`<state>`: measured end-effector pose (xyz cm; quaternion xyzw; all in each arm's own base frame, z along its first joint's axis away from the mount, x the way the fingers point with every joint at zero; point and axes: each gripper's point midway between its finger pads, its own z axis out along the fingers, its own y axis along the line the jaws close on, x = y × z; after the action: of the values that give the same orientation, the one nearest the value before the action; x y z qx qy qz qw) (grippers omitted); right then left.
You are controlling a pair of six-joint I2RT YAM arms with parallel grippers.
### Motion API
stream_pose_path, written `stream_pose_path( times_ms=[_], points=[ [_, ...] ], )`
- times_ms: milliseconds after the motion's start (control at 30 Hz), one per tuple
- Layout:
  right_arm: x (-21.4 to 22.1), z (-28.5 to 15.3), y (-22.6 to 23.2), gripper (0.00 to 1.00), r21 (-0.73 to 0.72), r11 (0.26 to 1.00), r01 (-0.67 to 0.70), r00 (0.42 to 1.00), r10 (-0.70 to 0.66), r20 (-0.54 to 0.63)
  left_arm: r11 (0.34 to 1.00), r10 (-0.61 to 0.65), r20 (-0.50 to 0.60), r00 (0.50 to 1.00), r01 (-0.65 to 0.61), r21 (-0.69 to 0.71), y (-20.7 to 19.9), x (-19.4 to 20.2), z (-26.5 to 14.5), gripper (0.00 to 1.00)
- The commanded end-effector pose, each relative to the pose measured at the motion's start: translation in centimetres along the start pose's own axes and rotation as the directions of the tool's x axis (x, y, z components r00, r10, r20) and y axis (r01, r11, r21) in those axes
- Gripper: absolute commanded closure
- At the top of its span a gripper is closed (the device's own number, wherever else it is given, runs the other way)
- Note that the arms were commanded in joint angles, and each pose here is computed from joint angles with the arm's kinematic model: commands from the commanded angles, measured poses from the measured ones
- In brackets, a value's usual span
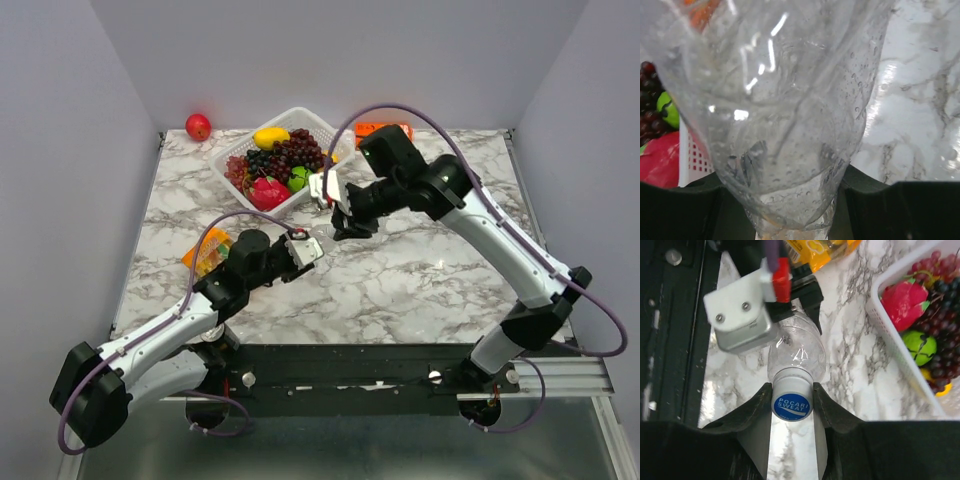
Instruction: Screw on the bottle caps
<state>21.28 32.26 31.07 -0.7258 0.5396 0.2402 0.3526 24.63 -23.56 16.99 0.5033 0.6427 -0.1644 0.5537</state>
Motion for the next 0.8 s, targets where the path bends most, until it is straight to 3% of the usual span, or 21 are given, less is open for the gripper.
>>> stream_pose_path(
  times_ms=[0,67,167,200,233,267,300,367,400,433,467,533,567,600,700,767],
  points=[
    [0.9,3.3,0.7,0.91,-0.069,0.907,-0.415,0.908,0.408,-0.095,0.950,0.005,0.148,0.989,0.042,-0.311,5.5,-4.4,-0.4,1.00],
    [1.3,4.2,0.8,1.00,-0.070,0.870,-0.489,0.870,0.480,-0.111,0.913,0.036,0.161,0.986,0.033,-0.406,7.0,-5.2,-0.9,1.00],
    [1.3,4.4,-0.3,1.00,-0.073,0.738,-0.671,0.741,0.665,-0.087,0.890,0.126,0.122,0.985,-0.057,-0.453,7.2,-5.4,-0.8,1.00],
    [1.8,5.1,-0.3,1.00,-0.103,0.611,-0.785,0.619,0.776,-0.119,0.886,0.152,0.106,0.983,-0.088,-0.455,7.1,-5.2,-0.7,1.00],
    [0.6,4.9,0.1,1.00,-0.217,0.499,-0.839,0.531,0.838,-0.123,0.882,0.172,0.097,0.980,-0.109,-0.458,7.0,-5.1,-0.7,1.00],
    [0.9,4.5,-0.8,1.00,-0.240,0.403,-0.883,0.440,0.889,-0.125,0.881,0.182,0.072,0.981,-0.131,-0.454,6.7,-4.3,-0.6,1.00],
    [0.5,4.5,-0.6,1.00,-0.282,0.394,-0.875,0.441,0.889,-0.126,0.877,0.203,0.053,0.978,-0.158,-0.454,6.7,-3.9,-0.7,1.00],
    [0.2,4.4,-0.8,0.89,-0.292,0.403,-0.867,0.450,0.886,-0.115,0.884,0.204,0.007,0.979,-0.181,-0.432,6.2,-2.6,-0.5,1.00],
    [-0.6,4.0,-1.5,0.81,-0.303,0.447,-0.842,0.489,0.869,-0.075,0.889,0.201,-0.006,0.980,-0.185,-0.419,5.9,-2.1,-0.4,1.00],
    [-1.2,3.5,-1.9,0.53,-0.311,0.491,-0.814,0.528,0.848,-0.042,0.902,0.186,-0.029,0.982,-0.182,-0.392,5.4,-1.2,-0.3,1.00],
    [-1.7,3.1,-2.5,0.44,-0.310,0.556,-0.771,0.584,0.812,0.001,0.909,0.180,-0.036,0.983,-0.180,-0.375,4.9,-0.7,-0.3,1.00],
    [-3.0,1.1,-4.5,0.37,-0.219,0.736,-0.641,0.733,0.671,0.112,0.940,0.165,-0.044,0.985,-0.171,-0.296,3.3,0.2,-0.2,1.00],
    [-3.5,0.1,-4.9,0.36,-0.189,0.790,-0.583,0.780,0.610,0.142,0.948,0.161,-0.046,0.986,-0.167,-0.272,2.8,0.5,-0.2,1.00],
    [-3.4,-0.6,-4.8,0.35,-0.166,0.876,-0.452,0.863,0.477,0.166,0.958,0.155,-0.039,0.987,-0.160,-0.237,2.1,0.5,-0.1,1.00],
    [-3.6,-2.8,-2.5,0.31,-0.142,0.961,-0.236,0.942,0.262,0.207,0.981,0.131,-0.039,0.991,-0.135,-0.138,0.2,1.2,-0.2,1.00],
    [-1.8,-2.3,-0.6,0.29,-0.135,0.988,-0.082,0.980,0.105,0.171,0.990,0.120,-0.014,0.993,-0.121,-0.075,-1.1,1.2,-0.2,1.00]
  ],
)
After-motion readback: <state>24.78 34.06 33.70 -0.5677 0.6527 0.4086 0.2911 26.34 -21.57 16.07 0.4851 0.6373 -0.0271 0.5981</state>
